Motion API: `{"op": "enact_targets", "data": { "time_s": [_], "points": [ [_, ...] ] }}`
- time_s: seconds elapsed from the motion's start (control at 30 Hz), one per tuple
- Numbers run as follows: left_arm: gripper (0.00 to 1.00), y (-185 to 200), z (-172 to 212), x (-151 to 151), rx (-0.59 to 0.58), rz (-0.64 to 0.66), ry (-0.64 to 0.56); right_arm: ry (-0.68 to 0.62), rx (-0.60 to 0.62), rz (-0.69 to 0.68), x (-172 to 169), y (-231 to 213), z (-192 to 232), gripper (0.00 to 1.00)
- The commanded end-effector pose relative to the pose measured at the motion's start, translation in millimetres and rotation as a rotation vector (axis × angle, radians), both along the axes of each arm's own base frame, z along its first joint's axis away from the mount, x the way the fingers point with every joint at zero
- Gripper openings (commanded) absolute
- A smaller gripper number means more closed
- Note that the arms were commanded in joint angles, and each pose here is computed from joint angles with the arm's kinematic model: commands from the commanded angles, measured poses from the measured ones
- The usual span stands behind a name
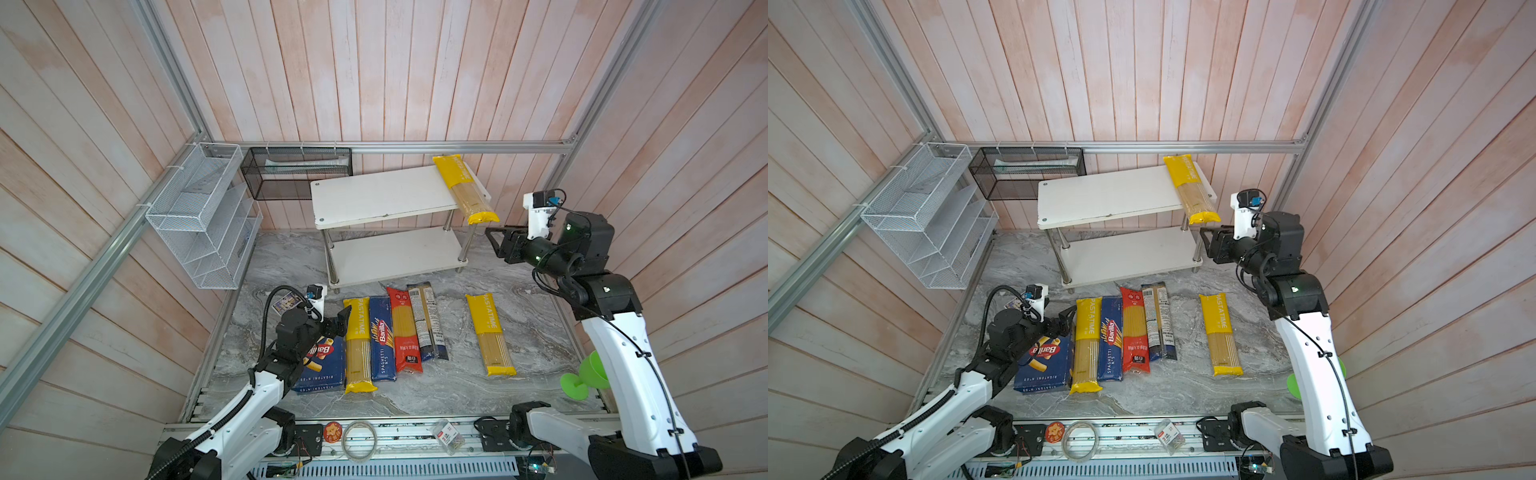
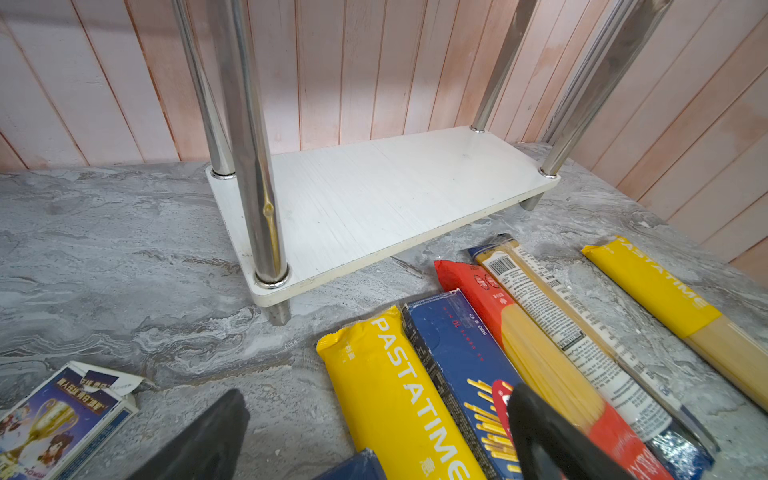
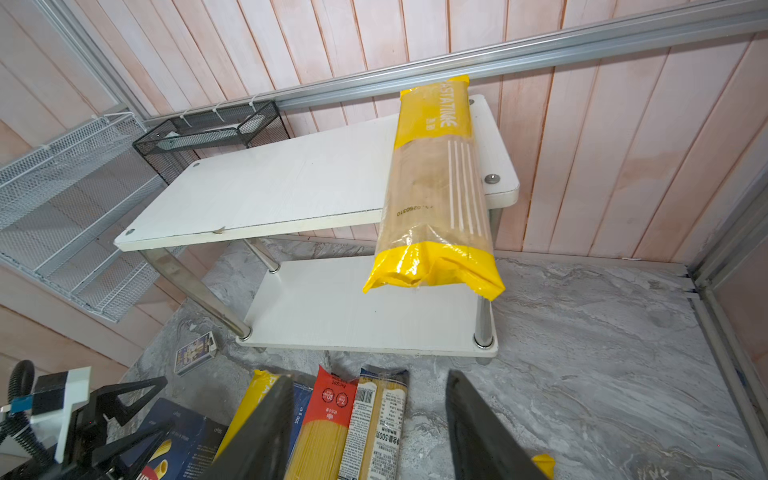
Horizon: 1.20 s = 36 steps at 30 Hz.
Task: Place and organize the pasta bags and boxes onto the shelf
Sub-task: 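Draw the right gripper back from the shelf, down toward the table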
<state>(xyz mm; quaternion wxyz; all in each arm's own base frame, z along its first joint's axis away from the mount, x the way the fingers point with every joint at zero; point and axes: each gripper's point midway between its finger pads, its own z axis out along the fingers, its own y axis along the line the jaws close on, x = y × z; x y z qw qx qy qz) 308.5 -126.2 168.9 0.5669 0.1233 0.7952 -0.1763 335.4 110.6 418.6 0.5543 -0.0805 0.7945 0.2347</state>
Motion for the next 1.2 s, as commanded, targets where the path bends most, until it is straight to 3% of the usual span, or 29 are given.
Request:
{"op": "enact_targets", "data": {
  "time_s": [0.0,0.5,1.17],
  "points": [
    [1.00,-0.9,0.5,-0.6,-0.005,-0.004,-0.011,0.023,0.044,0.048,3.7,10.8,-14.2,0.58],
    [1.00,-0.8,-1.0,0.7,-0.002,0.000,-0.003,0.010,0.150,0.122,39.6,32.0,-15.1,0.58],
    [1.00,-0.4,-1.8,2.3,0.000,0.005,0.003,0.005,0.139,0.094,80.8,34.0,-19.7,0.59]
  ]
}}
